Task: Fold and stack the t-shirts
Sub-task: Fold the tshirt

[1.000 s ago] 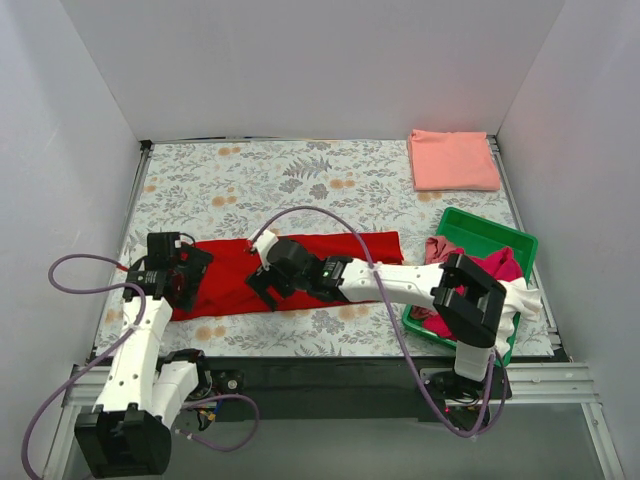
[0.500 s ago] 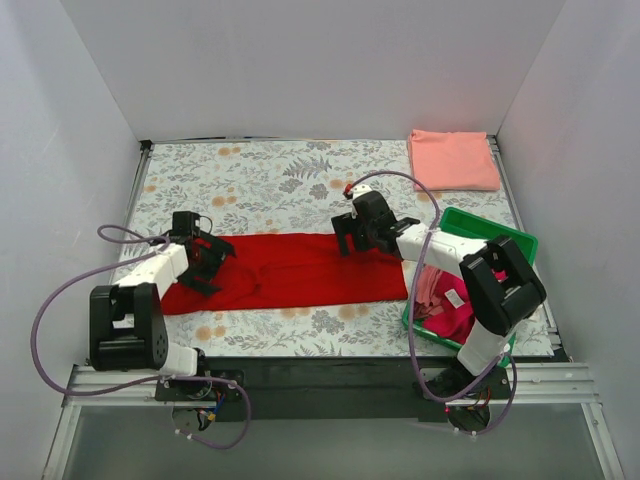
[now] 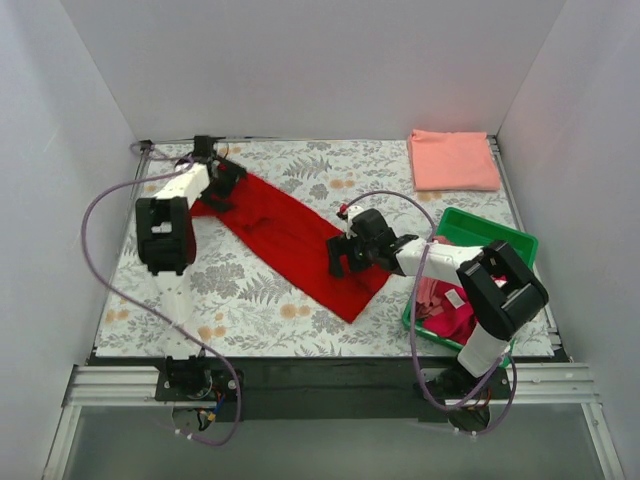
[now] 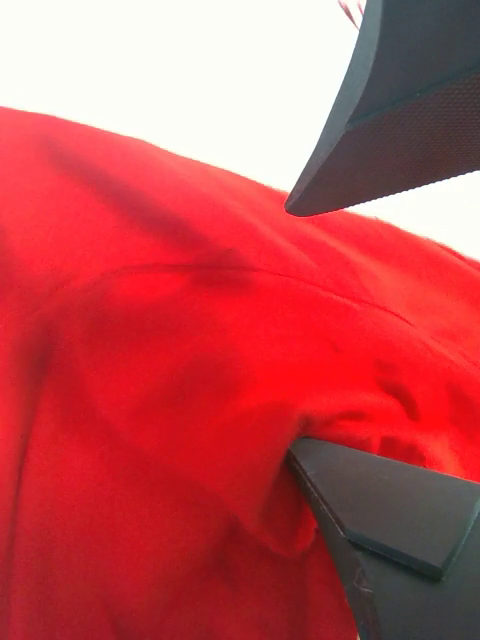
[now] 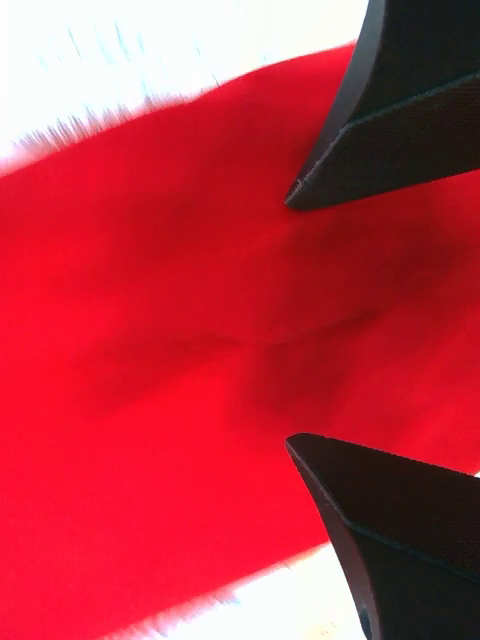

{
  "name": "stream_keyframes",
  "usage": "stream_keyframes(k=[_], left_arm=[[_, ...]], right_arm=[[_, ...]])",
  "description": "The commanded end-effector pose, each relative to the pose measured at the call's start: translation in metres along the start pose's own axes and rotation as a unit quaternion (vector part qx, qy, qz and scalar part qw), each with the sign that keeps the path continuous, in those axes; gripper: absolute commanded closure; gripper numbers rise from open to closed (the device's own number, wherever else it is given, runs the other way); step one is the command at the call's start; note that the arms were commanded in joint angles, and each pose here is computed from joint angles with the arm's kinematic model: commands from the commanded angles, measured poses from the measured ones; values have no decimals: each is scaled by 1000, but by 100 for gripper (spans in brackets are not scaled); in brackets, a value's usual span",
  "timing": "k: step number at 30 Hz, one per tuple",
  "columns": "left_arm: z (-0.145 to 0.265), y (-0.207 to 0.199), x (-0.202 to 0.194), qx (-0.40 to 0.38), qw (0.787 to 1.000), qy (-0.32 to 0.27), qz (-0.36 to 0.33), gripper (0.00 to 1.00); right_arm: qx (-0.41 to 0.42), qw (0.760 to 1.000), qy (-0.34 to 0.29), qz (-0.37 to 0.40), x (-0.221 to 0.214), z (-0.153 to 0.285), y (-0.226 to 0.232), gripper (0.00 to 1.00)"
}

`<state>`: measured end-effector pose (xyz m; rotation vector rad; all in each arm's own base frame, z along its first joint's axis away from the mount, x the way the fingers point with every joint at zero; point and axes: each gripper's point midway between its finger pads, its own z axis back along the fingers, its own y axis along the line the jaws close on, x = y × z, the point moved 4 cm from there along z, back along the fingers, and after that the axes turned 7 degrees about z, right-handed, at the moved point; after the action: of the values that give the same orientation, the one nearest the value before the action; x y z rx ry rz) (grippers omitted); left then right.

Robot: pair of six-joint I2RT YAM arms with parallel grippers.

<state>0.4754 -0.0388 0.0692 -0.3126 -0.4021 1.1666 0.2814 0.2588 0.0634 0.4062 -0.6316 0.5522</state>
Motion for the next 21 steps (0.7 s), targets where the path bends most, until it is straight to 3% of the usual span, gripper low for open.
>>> stream_keyframes(k=[1, 2, 3, 4, 5, 7, 8, 15, 21], left_arm=[[-84, -38, -25, 2, 997, 4, -73, 7], [-89, -44, -34, 17, 996, 15, -87, 7], [-119, -38, -46, 35, 993, 24, -110, 6], [-105, -89, -52, -27, 991, 8, -129, 6], [-108, -99, -60, -45, 989, 9, -140, 6], [-113, -111, -91, -92, 982, 64, -150, 6], [-115, -124, -95, -133, 979, 59, -145, 6], [-130, -137, -122, -171, 975, 60, -130, 5], [-124, -140, -127, -177, 974, 59, -133, 4]], right_arm=[[66, 994, 82, 7, -61, 11, 49, 2], [77, 993, 84, 21, -67, 16, 60, 2], [89, 992, 87, 35, -73, 19, 72, 2], [112, 987, 94, 69, -84, 24, 95, 2], [123, 984, 95, 87, -90, 29, 106, 2], [163, 973, 102, 126, -104, 39, 135, 2], [178, 969, 103, 134, -106, 42, 142, 2], [254, 943, 103, 190, -127, 70, 185, 2], [231, 953, 56, 189, -112, 82, 183, 2]])
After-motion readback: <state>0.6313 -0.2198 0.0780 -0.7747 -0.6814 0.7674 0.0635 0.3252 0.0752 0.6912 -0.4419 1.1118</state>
